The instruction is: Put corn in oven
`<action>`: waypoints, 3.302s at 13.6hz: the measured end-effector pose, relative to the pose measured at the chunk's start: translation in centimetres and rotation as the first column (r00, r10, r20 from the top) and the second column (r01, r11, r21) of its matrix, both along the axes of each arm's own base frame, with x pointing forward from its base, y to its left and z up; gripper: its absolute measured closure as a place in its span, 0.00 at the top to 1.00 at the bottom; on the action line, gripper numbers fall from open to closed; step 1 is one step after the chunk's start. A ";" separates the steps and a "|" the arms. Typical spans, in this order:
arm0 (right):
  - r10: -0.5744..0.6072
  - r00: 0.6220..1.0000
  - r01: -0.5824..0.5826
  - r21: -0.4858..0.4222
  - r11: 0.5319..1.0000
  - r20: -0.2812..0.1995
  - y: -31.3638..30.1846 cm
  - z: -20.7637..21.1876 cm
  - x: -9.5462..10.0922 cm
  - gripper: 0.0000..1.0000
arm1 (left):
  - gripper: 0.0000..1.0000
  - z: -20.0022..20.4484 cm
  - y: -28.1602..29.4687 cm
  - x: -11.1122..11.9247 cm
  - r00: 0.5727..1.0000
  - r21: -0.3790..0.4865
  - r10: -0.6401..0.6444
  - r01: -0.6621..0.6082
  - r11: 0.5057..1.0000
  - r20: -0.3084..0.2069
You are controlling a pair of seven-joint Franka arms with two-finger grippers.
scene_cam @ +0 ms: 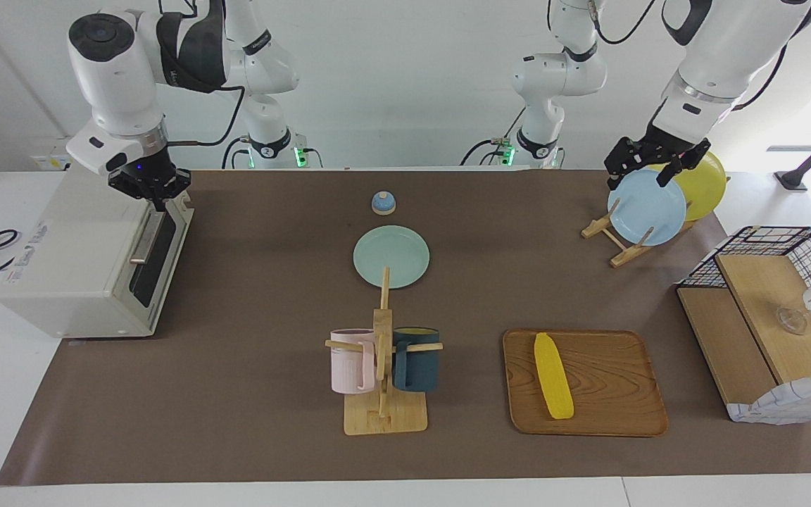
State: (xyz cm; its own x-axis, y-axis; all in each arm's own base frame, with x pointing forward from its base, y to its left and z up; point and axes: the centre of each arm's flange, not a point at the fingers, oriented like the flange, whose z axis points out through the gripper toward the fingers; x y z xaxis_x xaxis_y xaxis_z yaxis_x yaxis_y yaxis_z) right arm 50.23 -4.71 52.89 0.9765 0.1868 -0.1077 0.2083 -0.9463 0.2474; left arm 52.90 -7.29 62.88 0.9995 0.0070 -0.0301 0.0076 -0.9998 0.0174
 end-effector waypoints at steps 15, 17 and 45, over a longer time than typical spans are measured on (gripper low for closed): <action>-0.021 1.000 0.022 -0.027 0.999 0.004 -4.2 -5.1 -1.3 0.01 | 1.00 0.0 0.0 0.0 1.000 0.000 0.000 0.000 1.000 0.000; -0.019 1.000 0.019 -0.026 0.999 0.006 -4.3 -5.6 -1.1 0.01 | 1.00 0.0 0.0 0.0 1.000 0.000 0.000 0.000 1.000 0.000; -0.112 0.994 0.110 0.176 0.978 0.001 4.3 -13.1 1.8 0.01 | 1.00 -26.5 -12.0 17.9 0.998 -0.051 -0.061 0.061 0.997 0.013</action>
